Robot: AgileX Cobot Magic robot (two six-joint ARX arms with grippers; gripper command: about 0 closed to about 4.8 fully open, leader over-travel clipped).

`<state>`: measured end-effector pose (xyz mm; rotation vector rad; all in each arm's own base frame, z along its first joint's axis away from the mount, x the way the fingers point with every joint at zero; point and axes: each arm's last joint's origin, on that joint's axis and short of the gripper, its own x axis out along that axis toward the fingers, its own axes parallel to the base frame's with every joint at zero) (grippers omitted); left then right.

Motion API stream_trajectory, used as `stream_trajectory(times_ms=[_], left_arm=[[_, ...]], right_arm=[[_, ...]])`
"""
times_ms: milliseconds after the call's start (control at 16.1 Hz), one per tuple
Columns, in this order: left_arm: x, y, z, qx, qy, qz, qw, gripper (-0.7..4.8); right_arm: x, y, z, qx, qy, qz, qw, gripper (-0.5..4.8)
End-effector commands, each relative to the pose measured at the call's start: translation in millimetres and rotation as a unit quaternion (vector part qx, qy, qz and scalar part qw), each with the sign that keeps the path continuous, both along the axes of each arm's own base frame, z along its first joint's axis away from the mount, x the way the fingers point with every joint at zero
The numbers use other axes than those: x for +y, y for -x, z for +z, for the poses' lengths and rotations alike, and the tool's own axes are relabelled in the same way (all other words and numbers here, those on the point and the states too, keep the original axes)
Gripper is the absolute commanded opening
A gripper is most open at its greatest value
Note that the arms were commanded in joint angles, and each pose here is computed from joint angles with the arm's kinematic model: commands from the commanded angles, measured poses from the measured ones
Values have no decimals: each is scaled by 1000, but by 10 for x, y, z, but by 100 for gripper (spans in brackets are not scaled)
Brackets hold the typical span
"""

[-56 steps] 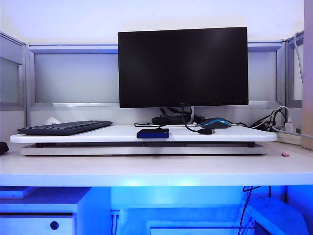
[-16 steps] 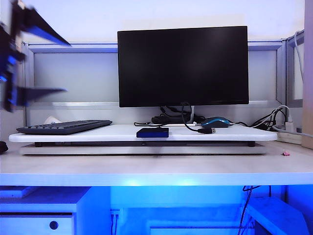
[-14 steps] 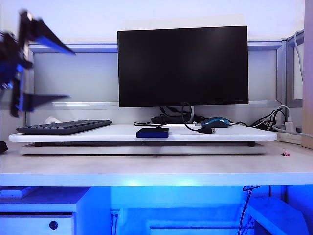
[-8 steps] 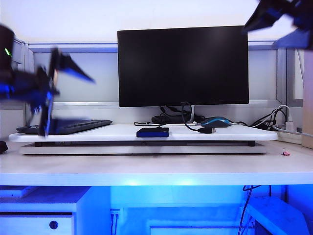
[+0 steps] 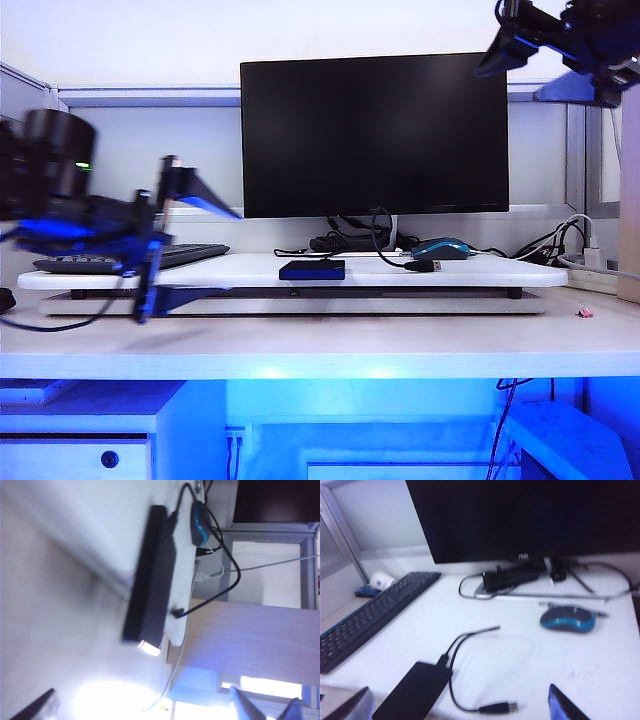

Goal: Unplug the data cable of the portable hard drive.

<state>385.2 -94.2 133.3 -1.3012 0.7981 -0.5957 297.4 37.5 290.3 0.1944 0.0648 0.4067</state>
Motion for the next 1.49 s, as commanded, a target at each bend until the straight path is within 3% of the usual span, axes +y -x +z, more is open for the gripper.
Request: stream_trajectory(times_ms=[62, 496, 558, 620, 744, 992, 1488], left_arm=[[-186, -237, -2, -19, 5, -13, 1000, 479], [-438, -490, -146, 4, -8, -12, 1000, 479], [-479, -524, -146, -2, -8, -6, 1000, 479], [-791, -878, -20, -21, 6, -28, 999, 479], [-858, -963, 18, -26, 17, -31, 999, 479], [-1029, -1075, 166, -56, 23, -62, 996, 457], [-1150, -1085, 73, -28, 0, -97, 995, 458]], right_arm=[[2, -32, 21, -14, 6, 1, 1000, 479], [16, -169, -97, -7, 6, 2, 1000, 479], [38, -327, -114, 0, 5, 13, 1000, 479], [29, -337, -119, 0, 8, -3, 1000, 479], [20, -351, -134, 2, 10, -15, 1000, 479], [5, -412, -217, 10, 25, -49, 998, 479], [-2, -415, -188, -2, 23, -58, 998, 479]])
